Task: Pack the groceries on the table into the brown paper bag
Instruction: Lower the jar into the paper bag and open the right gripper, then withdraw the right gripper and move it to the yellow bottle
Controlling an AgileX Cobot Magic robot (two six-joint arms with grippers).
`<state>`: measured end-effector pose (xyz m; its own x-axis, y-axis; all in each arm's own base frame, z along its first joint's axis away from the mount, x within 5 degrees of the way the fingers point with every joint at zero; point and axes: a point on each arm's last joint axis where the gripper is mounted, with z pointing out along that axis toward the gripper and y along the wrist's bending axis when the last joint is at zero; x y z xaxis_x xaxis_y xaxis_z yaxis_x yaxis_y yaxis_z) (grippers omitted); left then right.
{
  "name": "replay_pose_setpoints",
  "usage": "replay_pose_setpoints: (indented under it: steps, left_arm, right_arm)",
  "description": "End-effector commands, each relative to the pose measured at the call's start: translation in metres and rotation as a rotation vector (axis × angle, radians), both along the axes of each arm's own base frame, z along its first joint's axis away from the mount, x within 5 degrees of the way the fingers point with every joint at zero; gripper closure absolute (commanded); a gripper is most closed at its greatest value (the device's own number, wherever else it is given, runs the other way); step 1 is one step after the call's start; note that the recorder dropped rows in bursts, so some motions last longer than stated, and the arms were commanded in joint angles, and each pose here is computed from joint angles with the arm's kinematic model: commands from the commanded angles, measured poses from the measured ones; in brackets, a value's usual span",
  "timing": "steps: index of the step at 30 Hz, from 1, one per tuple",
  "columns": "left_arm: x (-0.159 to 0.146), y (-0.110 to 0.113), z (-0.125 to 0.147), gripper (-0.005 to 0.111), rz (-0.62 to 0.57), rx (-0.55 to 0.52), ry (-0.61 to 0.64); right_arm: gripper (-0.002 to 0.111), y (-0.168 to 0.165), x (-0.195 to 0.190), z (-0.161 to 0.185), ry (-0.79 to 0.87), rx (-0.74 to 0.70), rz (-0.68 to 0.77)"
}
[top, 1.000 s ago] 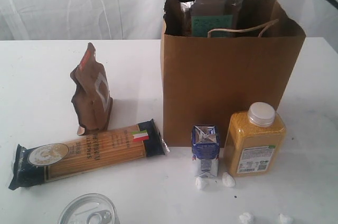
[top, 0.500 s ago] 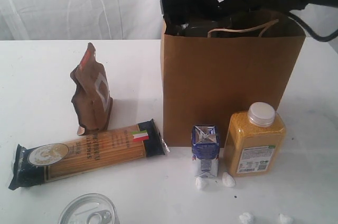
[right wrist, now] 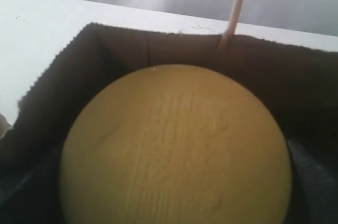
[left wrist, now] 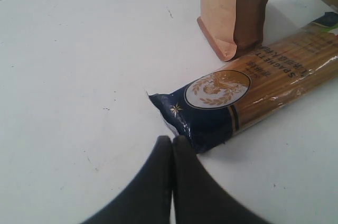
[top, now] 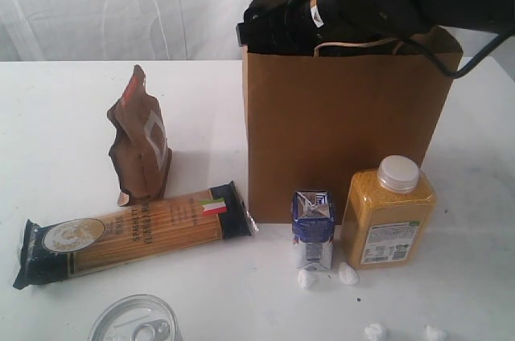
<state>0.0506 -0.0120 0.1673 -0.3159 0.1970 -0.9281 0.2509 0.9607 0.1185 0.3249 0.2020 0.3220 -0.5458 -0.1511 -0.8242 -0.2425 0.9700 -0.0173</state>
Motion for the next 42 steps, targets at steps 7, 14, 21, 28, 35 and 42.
replay_pose_setpoints:
  steps: [7, 14, 21, 28, 35, 42]
  left_arm:
    - [0.0, 0.0, -0.001, 0.107, 0.005, -0.004, 0.001]
    - [0.0, 0.0, -0.001, 0.107, 0.005, -0.004, 0.001]
    - [0.0, 0.0, -0.001, 0.107, 0.005, -0.004, 0.001]
    - [0.0, 0.0, -0.001, 0.107, 0.005, -0.004, 0.001]
    - [0.0, 0.0, -0.001, 0.107, 0.005, -0.004, 0.001]
    - [0.0, 0.0, -0.001, 0.107, 0.005, -0.004, 0.001]
  right_arm:
    - [0.077, -0.002, 0.0, 0.004, -0.023, -0.009, 0.017]
    - [0.034, -0.002, 0.0, 0.003, -0.01, -0.008, 0.006]
    - [0.032, -0.004, -0.003, 0.008, -0.015, 0.022, -0.01]
    - [0.02, -0.005, -0.003, 0.009, -0.012, 0.046, -0.031]
    - [0.012, -0.009, -0.003, 0.008, 0.0, 0.037, -0.078]
    - [0.012, -0.011, -0.006, 0.017, -0.034, 0.039, -0.064]
